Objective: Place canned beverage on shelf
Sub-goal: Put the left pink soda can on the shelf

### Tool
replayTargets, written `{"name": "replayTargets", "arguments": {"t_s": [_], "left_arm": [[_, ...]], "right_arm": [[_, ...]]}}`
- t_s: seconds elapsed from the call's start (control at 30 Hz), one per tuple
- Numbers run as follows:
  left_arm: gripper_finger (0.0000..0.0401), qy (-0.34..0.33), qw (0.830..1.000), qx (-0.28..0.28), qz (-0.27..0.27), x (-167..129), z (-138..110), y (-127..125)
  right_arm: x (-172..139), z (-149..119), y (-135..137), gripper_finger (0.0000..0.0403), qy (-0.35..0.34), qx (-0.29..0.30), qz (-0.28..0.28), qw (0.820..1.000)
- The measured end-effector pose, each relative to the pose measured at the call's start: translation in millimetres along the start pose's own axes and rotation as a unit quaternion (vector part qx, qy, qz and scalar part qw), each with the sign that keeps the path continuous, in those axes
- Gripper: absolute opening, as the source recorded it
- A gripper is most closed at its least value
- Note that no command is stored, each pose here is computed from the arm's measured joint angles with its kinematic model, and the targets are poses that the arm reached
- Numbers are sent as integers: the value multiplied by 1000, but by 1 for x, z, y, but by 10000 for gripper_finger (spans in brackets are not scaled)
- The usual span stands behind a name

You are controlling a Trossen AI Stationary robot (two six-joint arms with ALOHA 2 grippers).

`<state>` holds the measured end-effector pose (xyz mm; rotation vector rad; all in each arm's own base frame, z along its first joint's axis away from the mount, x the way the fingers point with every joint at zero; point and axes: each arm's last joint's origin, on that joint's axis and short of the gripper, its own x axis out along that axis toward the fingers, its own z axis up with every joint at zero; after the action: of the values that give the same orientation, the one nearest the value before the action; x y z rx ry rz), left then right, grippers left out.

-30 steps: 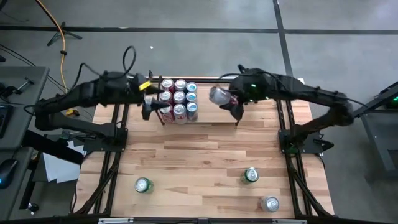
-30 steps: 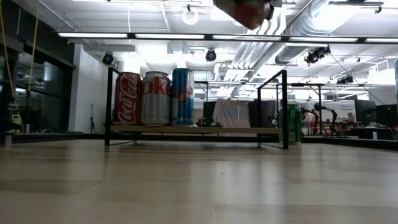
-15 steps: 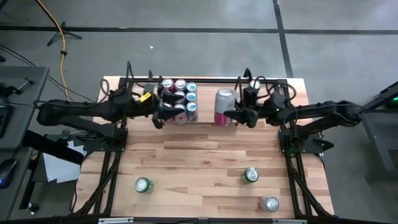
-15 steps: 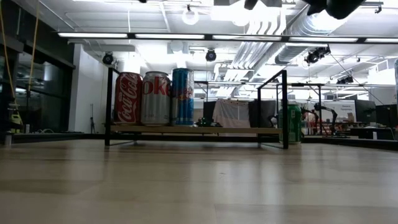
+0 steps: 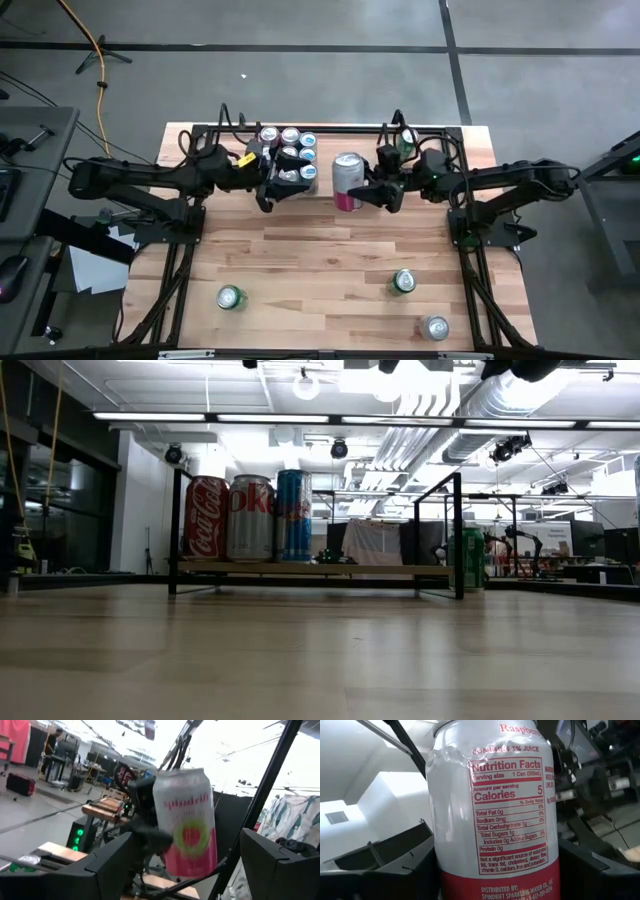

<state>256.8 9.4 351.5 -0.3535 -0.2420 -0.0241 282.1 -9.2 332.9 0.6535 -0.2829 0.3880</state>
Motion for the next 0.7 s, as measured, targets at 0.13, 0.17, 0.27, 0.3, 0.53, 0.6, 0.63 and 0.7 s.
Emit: {"name": "replayTargets", "arguments": {"t_s": [0.13, 0.17, 0.27, 0.3, 0.53, 0.6, 0.63, 0.7], "left_arm": [[282, -19, 1000, 16, -6, 0, 4, -1], [282, -17, 1000, 20, -2, 0, 3, -1], [282, -9, 1000, 21, 10, 1, 0, 1], [283, -7, 1000, 21, 13, 3, -2, 2], [283, 12, 999, 5, 29, 24, -15, 8], [283, 12, 999, 13, 29, 32, -15, 8], [283, 9, 999, 16, 28, 36, -13, 8], [283, 6, 1000, 16, 26, 43, -11, 7]], "right_arm": [[0, -6, -5, 280, 29, 8, -26, 999], [0, -7, -6, 280, 33, 9, -30, 999], [-1, -9, -8, 280, 36, 2, -47, 998], [-1, -9, -9, 280, 38, -4, -53, 998], [-1, -13, -12, 280, 50, -20, -77, 996], [-1, -14, -13, 280, 53, -27, -83, 995], [-2, -14, -13, 280, 53, -29, -86, 994], [-2, -14, -14, 280, 53, -33, -92, 994]]}}
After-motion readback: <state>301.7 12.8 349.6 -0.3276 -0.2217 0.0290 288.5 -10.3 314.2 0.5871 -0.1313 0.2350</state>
